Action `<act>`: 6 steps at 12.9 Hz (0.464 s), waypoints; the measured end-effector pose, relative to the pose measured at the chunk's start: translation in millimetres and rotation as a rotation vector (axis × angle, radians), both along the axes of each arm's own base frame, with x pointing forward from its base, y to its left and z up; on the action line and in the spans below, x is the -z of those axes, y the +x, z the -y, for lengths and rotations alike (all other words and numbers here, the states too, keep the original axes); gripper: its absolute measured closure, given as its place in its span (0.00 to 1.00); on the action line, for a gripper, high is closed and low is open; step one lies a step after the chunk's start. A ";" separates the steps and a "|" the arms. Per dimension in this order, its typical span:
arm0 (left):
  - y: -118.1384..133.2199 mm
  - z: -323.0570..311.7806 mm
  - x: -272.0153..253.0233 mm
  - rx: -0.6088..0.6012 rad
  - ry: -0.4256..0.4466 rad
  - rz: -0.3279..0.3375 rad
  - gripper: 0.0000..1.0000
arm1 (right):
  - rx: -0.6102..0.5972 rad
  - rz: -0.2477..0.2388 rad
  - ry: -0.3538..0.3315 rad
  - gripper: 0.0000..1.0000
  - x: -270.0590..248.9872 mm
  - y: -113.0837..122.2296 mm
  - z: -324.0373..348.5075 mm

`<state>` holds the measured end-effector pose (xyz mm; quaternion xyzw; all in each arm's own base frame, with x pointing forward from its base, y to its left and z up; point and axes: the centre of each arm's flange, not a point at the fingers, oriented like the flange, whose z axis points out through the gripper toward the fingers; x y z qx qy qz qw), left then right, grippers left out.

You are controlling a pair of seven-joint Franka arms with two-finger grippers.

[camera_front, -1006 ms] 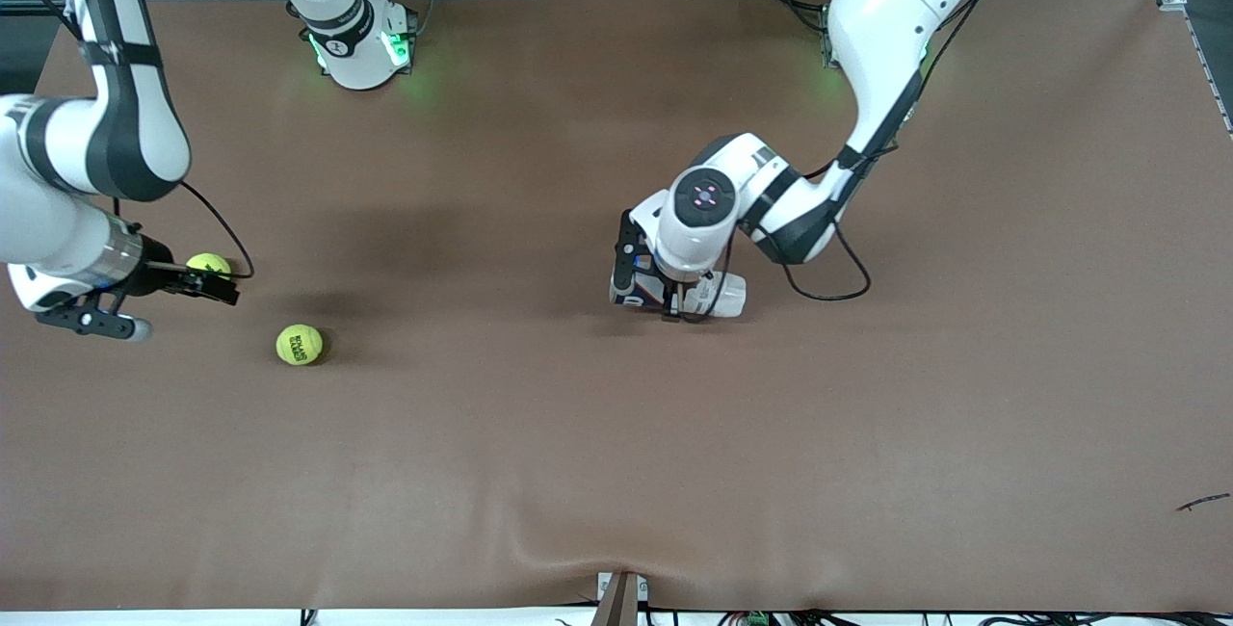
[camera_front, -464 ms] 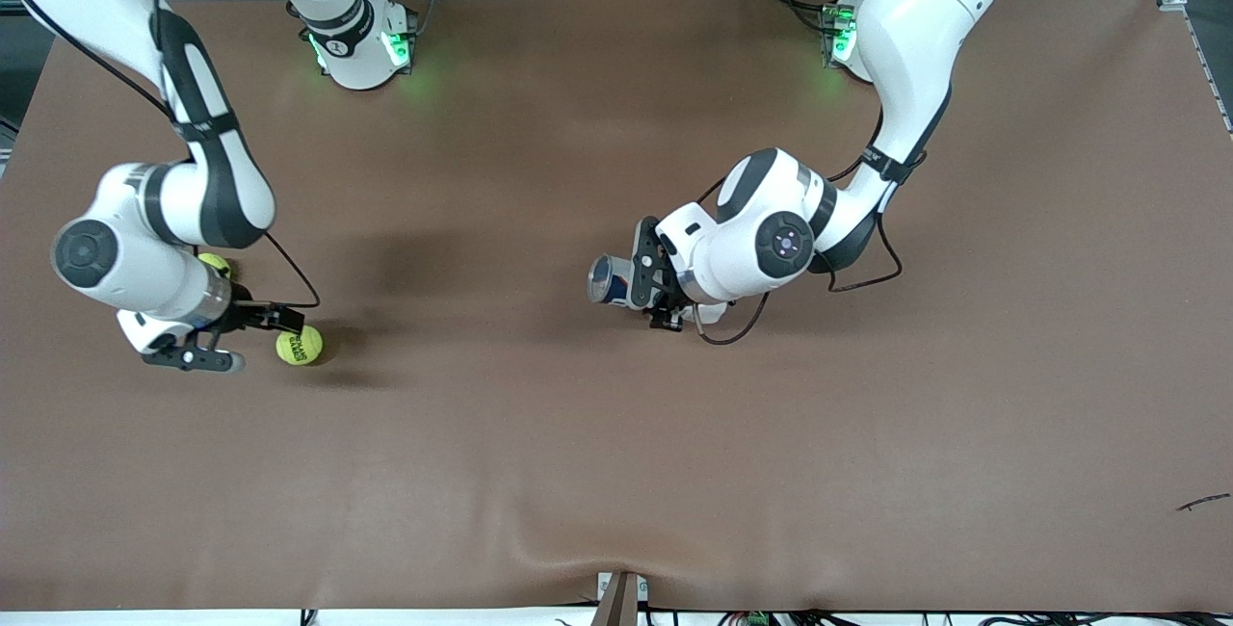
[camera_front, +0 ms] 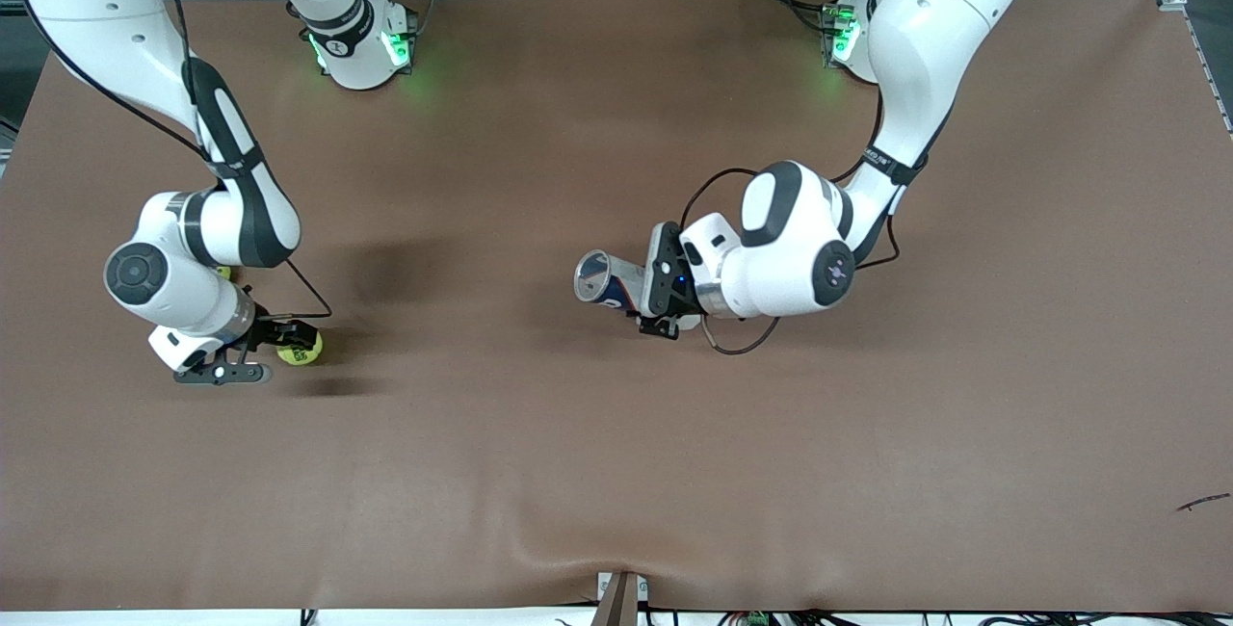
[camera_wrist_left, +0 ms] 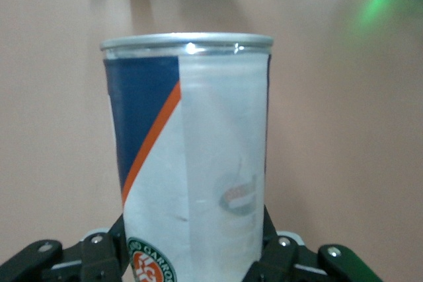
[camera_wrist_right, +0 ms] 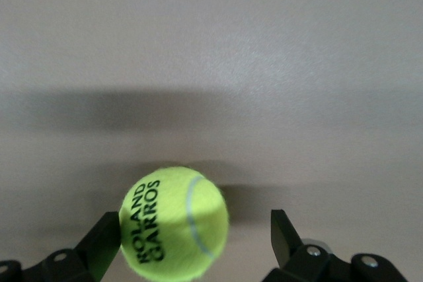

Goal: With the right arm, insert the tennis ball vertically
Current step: 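Stand the can upright with the left gripper while the right gripper holds the ball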

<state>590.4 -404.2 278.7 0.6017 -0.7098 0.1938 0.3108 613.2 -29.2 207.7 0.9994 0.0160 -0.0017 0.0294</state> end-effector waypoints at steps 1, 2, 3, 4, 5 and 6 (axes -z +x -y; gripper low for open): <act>1.2 -1.5 8.5 0.000 -0.063 -0.007 0.28 | -0.003 -0.007 0.000 0.00 4.9 -0.9 -1.6; 0.9 -1.6 20.9 0.000 -0.132 -0.014 0.27 | -0.006 -0.012 0.001 0.00 7.9 -1.4 -3.1; -0.9 0.1 35.4 -0.005 -0.205 -0.020 0.27 | -0.006 -0.018 0.001 0.00 11.1 -2.1 -3.6; -4.7 3.9 51.4 -0.019 -0.276 -0.030 0.27 | -0.006 -0.024 0.001 0.00 14.8 -3.2 -3.6; -9.6 9.2 65.4 -0.033 -0.329 -0.039 0.27 | -0.006 -0.031 0.002 0.00 18.1 -4.5 -3.7; -14.8 17.2 75.0 -0.044 -0.370 -0.044 0.27 | -0.007 -0.036 0.002 0.00 20.7 -5.8 -3.9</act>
